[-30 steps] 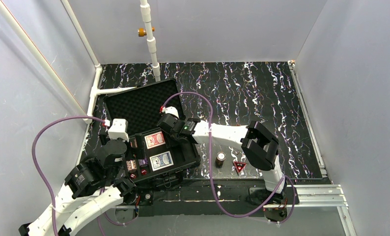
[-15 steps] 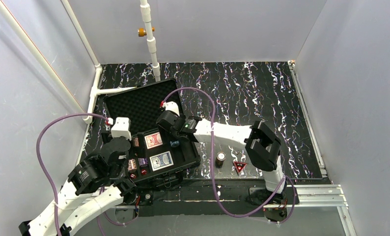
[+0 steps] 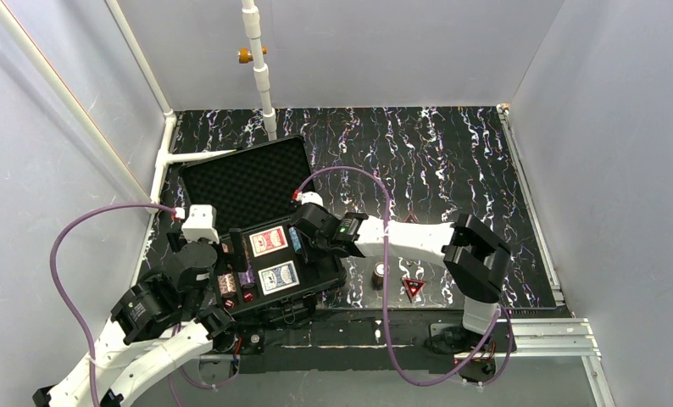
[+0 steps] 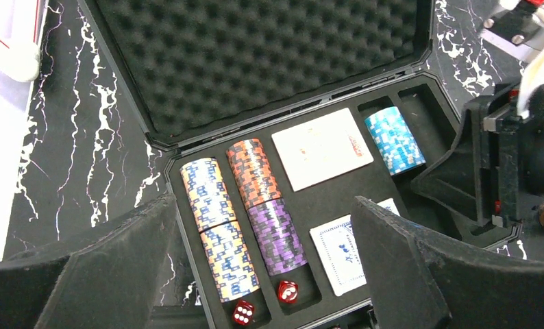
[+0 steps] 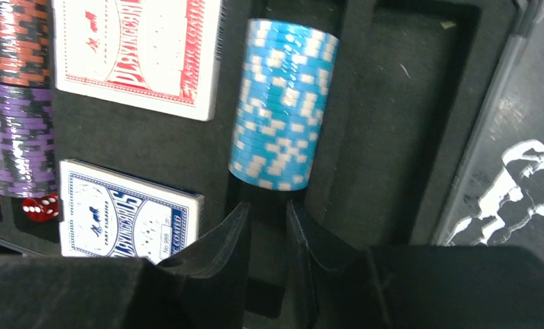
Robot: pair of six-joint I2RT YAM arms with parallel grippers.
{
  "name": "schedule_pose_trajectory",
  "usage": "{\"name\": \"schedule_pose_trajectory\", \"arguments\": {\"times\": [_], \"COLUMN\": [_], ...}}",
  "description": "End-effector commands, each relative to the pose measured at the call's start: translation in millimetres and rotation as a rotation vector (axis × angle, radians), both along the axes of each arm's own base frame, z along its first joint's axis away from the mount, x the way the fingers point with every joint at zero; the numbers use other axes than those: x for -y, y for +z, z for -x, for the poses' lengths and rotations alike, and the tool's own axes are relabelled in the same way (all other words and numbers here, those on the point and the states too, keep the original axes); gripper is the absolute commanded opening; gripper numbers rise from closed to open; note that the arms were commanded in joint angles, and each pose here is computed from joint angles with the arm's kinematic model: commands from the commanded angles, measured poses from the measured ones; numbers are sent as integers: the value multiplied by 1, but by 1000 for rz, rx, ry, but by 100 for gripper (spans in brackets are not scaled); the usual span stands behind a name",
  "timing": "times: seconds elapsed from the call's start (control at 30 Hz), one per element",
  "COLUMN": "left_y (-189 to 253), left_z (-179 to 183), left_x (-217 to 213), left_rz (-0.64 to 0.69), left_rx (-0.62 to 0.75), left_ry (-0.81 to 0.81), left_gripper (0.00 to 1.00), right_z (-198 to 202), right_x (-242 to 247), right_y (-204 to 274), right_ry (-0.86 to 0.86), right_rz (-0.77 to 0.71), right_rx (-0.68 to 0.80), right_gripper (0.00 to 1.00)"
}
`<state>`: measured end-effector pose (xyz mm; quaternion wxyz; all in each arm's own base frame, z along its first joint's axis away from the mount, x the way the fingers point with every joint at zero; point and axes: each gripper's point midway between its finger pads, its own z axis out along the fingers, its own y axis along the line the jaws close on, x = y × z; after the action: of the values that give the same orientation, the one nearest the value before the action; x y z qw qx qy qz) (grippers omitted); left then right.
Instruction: Pack up texas hold em set
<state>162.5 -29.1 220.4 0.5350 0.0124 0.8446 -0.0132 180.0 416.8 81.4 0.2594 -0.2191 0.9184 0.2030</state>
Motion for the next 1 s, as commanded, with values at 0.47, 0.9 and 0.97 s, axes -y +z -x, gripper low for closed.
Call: {"name": "schedule_pose_trajectory", "arguments": {"times": [0.47, 0.9, 0.97], "left_y": [-12, -22, -30], "left_z": [-35, -79, -83], "left_x": [-9, 7, 8], "left_rz": [-111, -285, -285], "left_rx": [108, 298, 277], "left_ry": [167, 78, 64], "left_gripper": [98, 98, 98], "right_z": [-27, -11, -4], "right_x": [-15, 141, 160], "right_y": [57, 103, 96], "right_ry": [18, -222, -258], "right_rz": [-25, 52, 64], "right_rx": [170, 308, 290], "right_gripper": [47, 98, 99]}}
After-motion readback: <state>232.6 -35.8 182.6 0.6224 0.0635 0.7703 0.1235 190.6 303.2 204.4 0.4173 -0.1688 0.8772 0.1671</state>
